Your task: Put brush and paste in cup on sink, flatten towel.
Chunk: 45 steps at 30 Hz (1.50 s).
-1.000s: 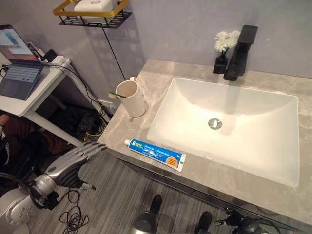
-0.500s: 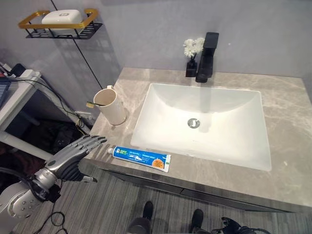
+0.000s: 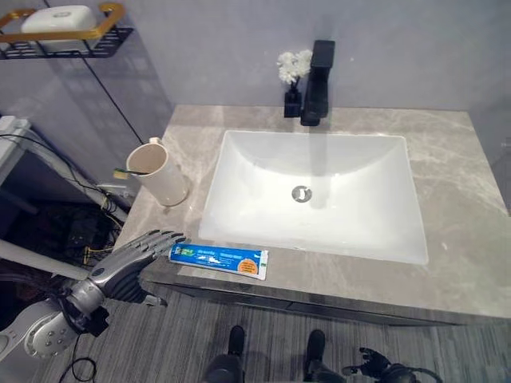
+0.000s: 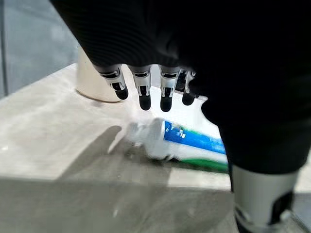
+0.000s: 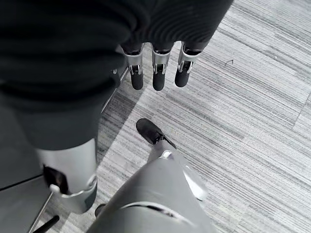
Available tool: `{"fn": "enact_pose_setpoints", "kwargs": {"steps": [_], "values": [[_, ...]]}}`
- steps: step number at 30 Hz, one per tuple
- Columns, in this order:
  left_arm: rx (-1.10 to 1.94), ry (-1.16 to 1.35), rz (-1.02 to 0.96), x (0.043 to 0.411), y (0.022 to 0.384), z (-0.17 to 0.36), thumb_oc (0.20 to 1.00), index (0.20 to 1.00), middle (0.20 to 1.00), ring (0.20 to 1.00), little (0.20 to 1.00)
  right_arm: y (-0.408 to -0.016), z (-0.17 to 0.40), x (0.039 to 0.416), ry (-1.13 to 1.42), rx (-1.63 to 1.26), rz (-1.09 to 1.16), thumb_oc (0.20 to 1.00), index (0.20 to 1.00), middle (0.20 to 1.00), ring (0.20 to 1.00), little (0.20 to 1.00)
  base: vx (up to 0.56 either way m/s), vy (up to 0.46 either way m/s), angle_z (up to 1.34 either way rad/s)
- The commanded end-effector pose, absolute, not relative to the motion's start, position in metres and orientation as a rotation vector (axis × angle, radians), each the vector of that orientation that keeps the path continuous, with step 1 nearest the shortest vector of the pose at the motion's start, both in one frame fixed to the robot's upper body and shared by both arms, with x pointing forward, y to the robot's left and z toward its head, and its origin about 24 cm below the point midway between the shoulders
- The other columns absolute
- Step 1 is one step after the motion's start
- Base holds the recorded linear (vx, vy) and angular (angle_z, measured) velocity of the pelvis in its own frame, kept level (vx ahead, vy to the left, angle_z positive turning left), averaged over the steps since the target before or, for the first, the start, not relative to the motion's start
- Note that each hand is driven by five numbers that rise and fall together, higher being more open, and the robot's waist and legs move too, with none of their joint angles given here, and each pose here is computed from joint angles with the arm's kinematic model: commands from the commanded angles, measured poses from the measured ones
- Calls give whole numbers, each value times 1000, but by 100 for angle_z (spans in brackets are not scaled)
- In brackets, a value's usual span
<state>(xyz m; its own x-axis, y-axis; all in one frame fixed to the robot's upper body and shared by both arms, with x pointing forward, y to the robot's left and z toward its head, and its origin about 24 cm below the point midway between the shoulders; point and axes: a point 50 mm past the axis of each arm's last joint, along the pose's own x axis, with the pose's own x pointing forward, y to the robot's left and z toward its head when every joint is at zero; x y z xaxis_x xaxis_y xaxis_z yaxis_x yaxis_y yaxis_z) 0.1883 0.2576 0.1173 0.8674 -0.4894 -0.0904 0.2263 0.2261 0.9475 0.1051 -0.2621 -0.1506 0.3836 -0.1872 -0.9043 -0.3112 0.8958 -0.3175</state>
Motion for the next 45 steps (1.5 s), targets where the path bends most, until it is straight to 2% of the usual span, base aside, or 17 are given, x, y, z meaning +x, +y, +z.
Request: {"fn": "enact_pose_setpoints", "kwargs": {"steps": [1,19,30,45], "values": [[1194,-327,-493,192,246,127,1000,1000,1000,1000,1000,-251,-148,125,1125,-489,105,1000,1000,1000,1000,1000,66,-31,-1],[1078,-262,-494,197,237,105,1000,1000,1000,1000,1000,-245,-149,129,1113,-466,79,1000,1000,1000,1000,1000,11,-6,0],[920,-170,-408,195,243,88,1000,1000,1000,1000,1000,-246,-150,125,1131,-457,59,1000,1000,1000,1000,1000,0,0,0],[939,-115,-422,192,246,80,1000,1000,1000,1000,1000,-243,-149,129,1116,-468,64,1000,1000,1000,1000,1000,-1,3,-3]]}}
